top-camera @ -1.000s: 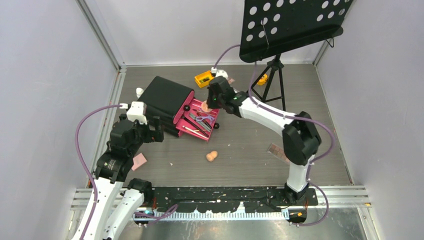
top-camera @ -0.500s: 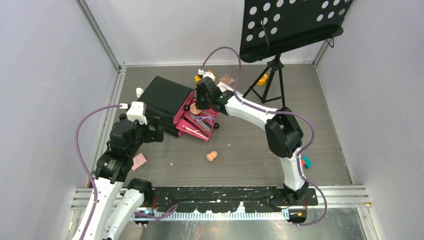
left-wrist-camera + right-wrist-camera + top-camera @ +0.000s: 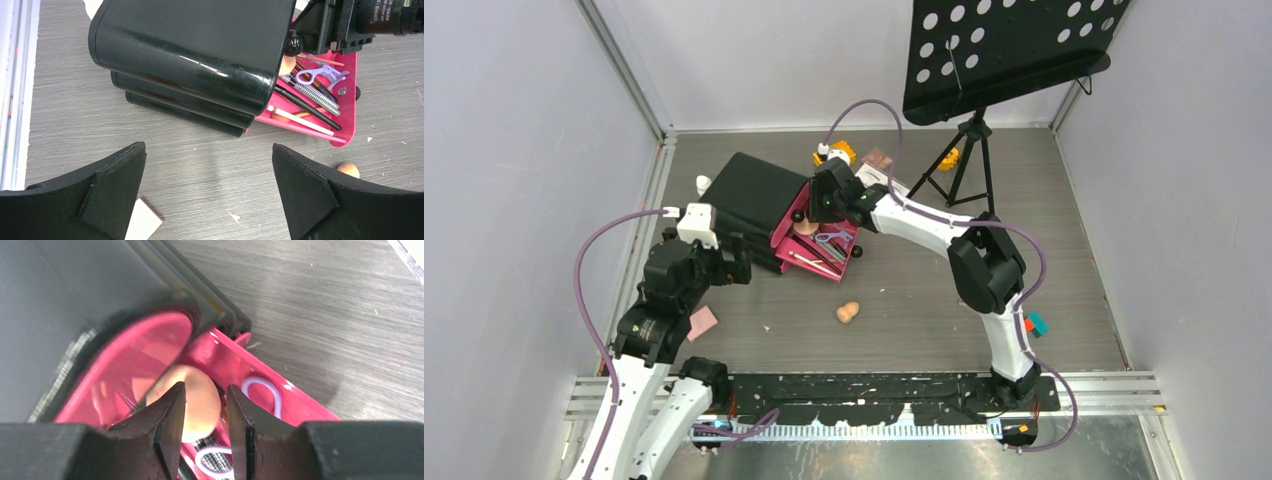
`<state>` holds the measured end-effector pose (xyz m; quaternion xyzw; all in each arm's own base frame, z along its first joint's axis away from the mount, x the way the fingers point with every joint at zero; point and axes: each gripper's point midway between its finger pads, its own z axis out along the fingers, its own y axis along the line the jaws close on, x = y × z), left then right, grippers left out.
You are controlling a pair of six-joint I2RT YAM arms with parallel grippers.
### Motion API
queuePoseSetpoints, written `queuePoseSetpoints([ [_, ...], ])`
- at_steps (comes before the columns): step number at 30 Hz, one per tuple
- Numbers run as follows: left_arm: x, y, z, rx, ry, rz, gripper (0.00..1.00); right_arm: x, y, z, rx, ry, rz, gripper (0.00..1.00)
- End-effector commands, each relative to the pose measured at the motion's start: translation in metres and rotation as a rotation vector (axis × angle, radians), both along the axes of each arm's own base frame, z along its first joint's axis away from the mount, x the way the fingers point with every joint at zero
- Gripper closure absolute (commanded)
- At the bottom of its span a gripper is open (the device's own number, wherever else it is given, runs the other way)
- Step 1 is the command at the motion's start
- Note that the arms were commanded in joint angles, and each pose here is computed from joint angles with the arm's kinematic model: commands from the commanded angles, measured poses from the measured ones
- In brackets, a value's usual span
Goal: Organize the makeup
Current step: Place the makeup tool in the drawer, then pick up the makeup tool from the center of the board.
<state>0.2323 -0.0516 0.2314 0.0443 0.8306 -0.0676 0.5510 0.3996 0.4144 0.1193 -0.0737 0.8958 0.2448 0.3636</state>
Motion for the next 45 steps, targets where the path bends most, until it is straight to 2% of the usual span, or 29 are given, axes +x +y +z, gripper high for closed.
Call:
queuePoseSetpoints([
  [1, 0.004, -0.003, 0.011, -0.004, -0.051, -0.014, 0.00, -0.004, -0.008, 0.053, 0.052, -0.106, -0.011, 0.58],
  [11, 0.005, -0.003, 0.010, -0.004, -0.047, -0.017, 0.00, -0.040, -0.063, 0.069, -0.052, -0.177, -0.010, 0.54],
  [20, 0.005, -0.002, 0.009, 0.000, -0.044, -0.012, 0.00, -0.123, -0.080, 0.028, -0.076, -0.062, 0.028, 0.54],
  [22, 0.005, -0.002, 0.009, 0.001, -0.043, -0.011, 0.00, -0.141, -0.085, 0.018, -0.074, -0.017, -0.040, 0.54],
  [25, 0.005, -0.002, 0.009, 0.001, -0.042, -0.012, 0.00, -0.160, -0.100, 0.000, -0.041, 0.100, -0.252, 0.54],
  [29, 0.006, -0.002, 0.009, 0.001, -0.041, -0.012, 0.00, -0.183, -0.099, -0.024, 0.109, 0.277, -0.482, 0.50],
  [32, 0.005, -0.003, 0.009, -0.001, -0.041, -0.013, 0.00, -0.190, -0.096, -0.039, 0.189, 0.323, -0.562, 0.49],
  [35, 0.005, -0.003, 0.009, -0.002, -0.043, -0.013, 0.00, -0.192, -0.097, -0.054, 0.195, 0.354, -0.603, 0.48],
  [45, 0.004, -0.003, 0.010, -0.004, -0.047, -0.017, 0.00, -0.193, -0.072, -0.079, 0.237, 0.434, -0.588, 0.48],
])
